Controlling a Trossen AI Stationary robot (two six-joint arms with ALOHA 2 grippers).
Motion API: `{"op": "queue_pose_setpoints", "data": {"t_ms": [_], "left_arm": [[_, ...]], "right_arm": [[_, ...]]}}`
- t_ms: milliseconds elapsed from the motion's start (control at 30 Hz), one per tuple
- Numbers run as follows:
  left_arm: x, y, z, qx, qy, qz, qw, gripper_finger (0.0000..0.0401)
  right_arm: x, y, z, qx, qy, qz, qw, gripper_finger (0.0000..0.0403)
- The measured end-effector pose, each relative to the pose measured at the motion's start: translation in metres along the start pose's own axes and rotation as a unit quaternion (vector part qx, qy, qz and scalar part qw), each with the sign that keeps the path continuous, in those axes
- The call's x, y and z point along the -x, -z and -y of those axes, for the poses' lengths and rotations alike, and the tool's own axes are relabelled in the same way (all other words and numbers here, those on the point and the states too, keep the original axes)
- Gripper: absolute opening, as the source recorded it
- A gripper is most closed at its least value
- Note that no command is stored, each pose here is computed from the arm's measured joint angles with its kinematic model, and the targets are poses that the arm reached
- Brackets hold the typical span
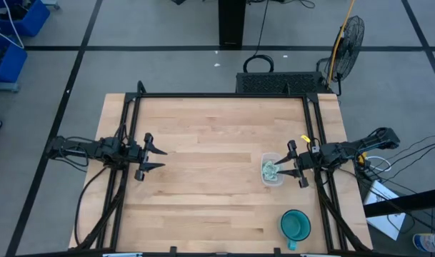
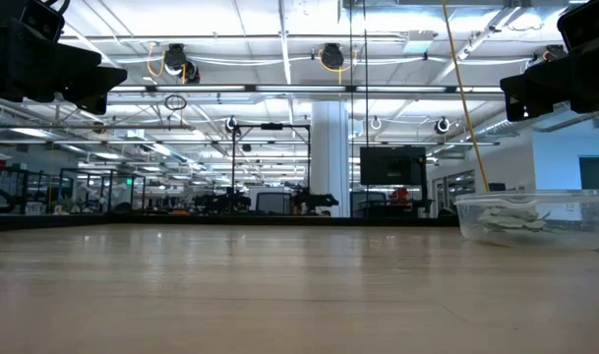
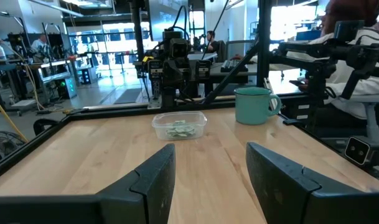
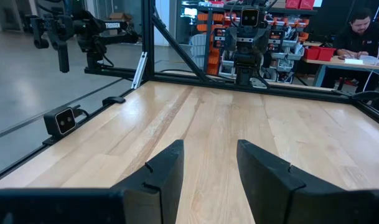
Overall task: Pick and place Stevia / Truvia into bins
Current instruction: Return to Home Position
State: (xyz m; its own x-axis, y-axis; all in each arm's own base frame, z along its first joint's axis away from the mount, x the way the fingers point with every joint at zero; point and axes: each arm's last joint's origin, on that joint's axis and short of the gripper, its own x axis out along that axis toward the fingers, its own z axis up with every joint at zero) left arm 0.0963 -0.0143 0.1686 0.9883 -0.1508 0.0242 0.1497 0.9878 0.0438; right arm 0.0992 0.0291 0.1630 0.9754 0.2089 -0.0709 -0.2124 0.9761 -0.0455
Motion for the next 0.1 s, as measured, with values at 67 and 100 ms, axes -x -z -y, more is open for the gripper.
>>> {"op": "queue_pose_setpoints", "data": {"t_ms": [67,100], "left_arm": [[0.0,0.0,0.0,0.0,0.0,0.0,1.0,0.0202],[0.0,0.0,0.0,0.0,0.0,0.0,1.0,0.0203]], "right_arm": [[0.0,0.0,0.0,0.0,0.0,0.0,1.0,0.0141],[0.0,0.0,0.0,0.0,0.0,0.0,1.0,0.0141]]}}
